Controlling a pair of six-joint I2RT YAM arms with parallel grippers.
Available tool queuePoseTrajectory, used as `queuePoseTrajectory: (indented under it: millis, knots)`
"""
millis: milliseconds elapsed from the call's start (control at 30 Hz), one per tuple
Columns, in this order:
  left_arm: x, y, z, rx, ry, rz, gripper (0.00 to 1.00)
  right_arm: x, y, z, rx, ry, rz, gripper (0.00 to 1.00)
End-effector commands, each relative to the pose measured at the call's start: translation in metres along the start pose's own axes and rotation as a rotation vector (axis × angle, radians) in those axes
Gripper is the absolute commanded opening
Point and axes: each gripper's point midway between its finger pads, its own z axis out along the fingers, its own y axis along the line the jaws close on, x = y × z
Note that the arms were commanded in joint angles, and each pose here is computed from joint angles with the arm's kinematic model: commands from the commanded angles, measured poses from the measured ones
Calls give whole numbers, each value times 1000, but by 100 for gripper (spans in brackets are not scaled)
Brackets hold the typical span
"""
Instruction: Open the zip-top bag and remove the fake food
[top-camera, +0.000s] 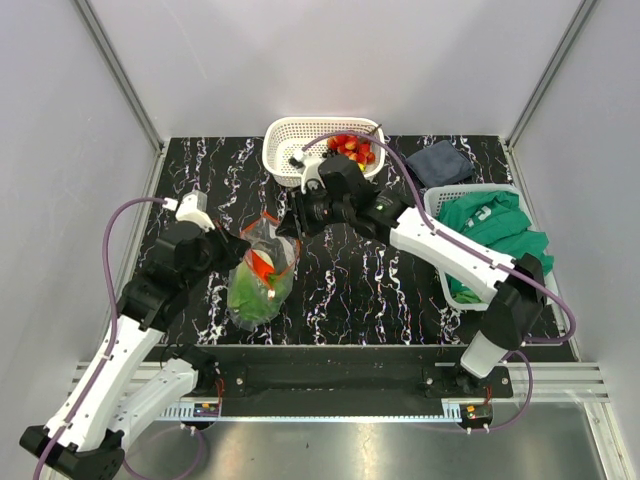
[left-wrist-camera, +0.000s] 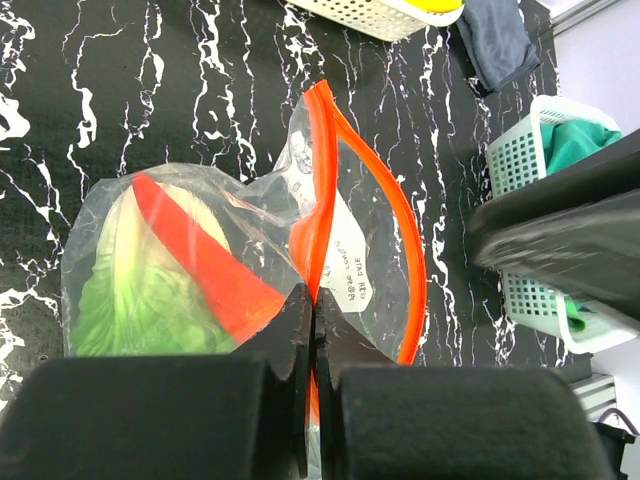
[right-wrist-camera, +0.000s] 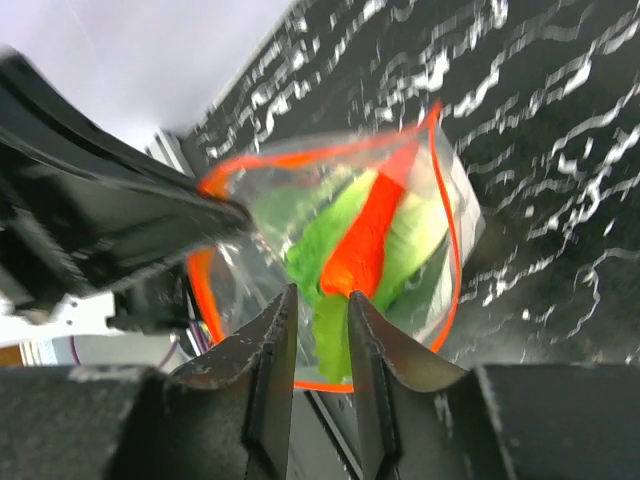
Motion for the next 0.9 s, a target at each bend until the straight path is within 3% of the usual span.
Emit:
queuePoseTrajectory:
  millis: [0,167,867]
  knots:
    - [-19,-21,-9,82,-68,-25,0,20,2,8,-32,43,25,34]
    - [-14,-18,-3,82,-59,-39,0,41,-1,31,-53,90,40,36]
    - [15,-11,24,90,24,-72,0,114,-38,105,-63,214,153,67]
